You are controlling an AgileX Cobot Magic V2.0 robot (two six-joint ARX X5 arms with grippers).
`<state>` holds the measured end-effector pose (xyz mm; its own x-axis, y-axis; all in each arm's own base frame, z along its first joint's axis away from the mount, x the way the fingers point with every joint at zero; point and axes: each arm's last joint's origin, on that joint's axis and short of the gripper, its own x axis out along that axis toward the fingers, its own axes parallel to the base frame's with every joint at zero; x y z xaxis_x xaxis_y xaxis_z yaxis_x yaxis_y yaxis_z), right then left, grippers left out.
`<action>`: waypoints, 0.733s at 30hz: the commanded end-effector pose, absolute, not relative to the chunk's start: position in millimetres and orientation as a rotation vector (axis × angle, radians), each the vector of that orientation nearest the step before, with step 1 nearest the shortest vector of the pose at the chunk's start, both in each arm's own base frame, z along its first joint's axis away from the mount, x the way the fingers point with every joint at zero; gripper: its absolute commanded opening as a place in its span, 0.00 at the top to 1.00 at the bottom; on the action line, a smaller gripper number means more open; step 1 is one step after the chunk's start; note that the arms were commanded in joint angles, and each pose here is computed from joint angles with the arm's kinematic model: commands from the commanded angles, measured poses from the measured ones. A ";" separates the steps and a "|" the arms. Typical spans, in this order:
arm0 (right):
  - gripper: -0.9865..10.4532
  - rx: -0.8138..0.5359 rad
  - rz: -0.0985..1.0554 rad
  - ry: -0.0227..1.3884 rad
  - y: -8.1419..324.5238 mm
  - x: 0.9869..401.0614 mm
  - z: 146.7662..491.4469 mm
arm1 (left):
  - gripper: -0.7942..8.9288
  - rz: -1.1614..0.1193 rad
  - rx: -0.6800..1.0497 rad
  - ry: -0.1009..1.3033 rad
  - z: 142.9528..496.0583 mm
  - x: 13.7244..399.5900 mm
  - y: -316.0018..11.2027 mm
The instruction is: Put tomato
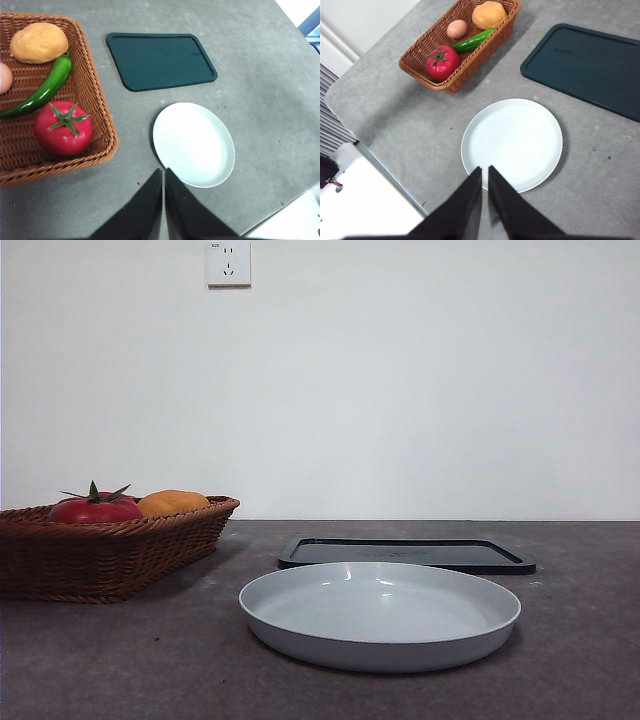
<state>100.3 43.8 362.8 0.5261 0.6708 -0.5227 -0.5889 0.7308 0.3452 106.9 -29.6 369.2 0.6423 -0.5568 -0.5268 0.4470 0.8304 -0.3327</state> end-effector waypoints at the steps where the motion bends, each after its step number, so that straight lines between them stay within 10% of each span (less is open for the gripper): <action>1: 0.90 0.115 0.771 0.657 44.4 99.9 368.2 | 0.91 -0.588 -0.155 0.630 375.1 107.0 -29.9; 15: 0.53 0.118 0.767 0.659 44.3 100.0 368.2 | 0.46 -0.586 -0.158 0.630 375.2 107.1 -29.9; 22: 0.52 0.118 0.767 0.659 44.3 100.0 368.2 | 0.43 -0.546 -0.144 0.632 374.4 111.9 -29.6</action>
